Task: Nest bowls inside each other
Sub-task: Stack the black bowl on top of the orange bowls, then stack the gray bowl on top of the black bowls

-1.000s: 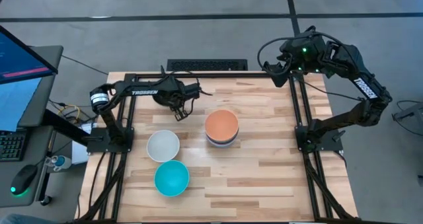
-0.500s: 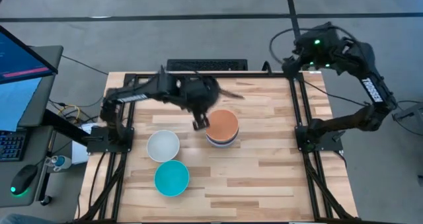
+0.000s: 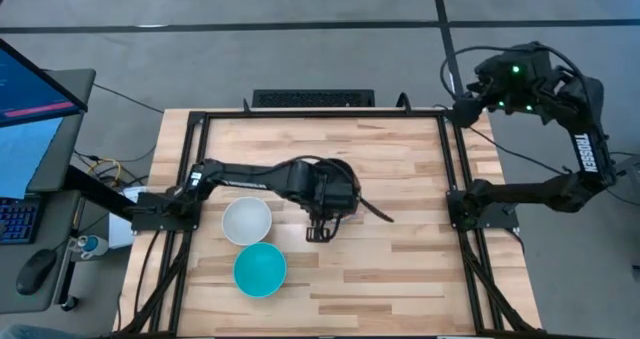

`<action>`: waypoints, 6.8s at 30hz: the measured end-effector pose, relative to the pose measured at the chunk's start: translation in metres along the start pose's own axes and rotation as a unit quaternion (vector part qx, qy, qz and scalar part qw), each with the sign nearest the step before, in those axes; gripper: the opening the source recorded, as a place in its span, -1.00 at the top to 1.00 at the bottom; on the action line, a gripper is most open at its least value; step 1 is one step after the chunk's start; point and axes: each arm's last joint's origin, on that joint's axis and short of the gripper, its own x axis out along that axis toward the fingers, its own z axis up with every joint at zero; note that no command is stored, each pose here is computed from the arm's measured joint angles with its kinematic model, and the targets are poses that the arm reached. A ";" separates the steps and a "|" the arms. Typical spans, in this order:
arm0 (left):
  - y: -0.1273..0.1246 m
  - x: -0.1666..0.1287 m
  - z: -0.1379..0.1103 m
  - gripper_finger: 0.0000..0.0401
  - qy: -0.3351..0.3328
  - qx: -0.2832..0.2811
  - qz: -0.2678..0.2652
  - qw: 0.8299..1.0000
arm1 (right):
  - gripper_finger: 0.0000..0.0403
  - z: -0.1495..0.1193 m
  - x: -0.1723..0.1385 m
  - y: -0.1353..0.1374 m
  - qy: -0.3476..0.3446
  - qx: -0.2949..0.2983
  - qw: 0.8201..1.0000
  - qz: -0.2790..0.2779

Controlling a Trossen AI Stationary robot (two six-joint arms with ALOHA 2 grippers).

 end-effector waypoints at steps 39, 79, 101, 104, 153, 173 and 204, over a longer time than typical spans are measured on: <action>-0.014 0.034 -0.003 0.79 0.084 0.069 0.057 0.992 | -0.24 -0.052 -0.015 0.001 0.015 0.048 0.998 0.030; -0.007 0.015 -0.179 0.69 0.092 -0.522 0.110 0.841 | -0.24 -0.050 -0.018 0.000 -0.015 0.030 0.999 0.030; -0.020 0.049 -0.157 0.31 0.094 -0.668 0.068 0.735 | -0.24 -0.054 -0.022 -0.001 -0.021 -0.060 0.998 0.026; -0.022 0.059 -0.148 0.12 0.080 -0.677 0.046 0.731 | -0.24 -0.055 -0.023 -0.001 -0.022 -0.069 0.997 0.026; -0.030 0.108 -0.183 0.67 0.209 -0.609 0.164 0.748 | -0.24 -0.066 -0.035 -0.004 -0.041 -0.055 0.997 0.043; -0.007 -0.035 -0.099 1.00 0.094 -0.539 0.079 0.833 | -0.24 -0.065 -0.035 -0.004 -0.041 -0.058 0.997 0.043; -0.026 -0.006 -0.005 1.00 -0.003 0.055 0.070 0.996 | -0.24 -0.070 -0.035 -0.005 -0.017 -0.033 0.998 0.041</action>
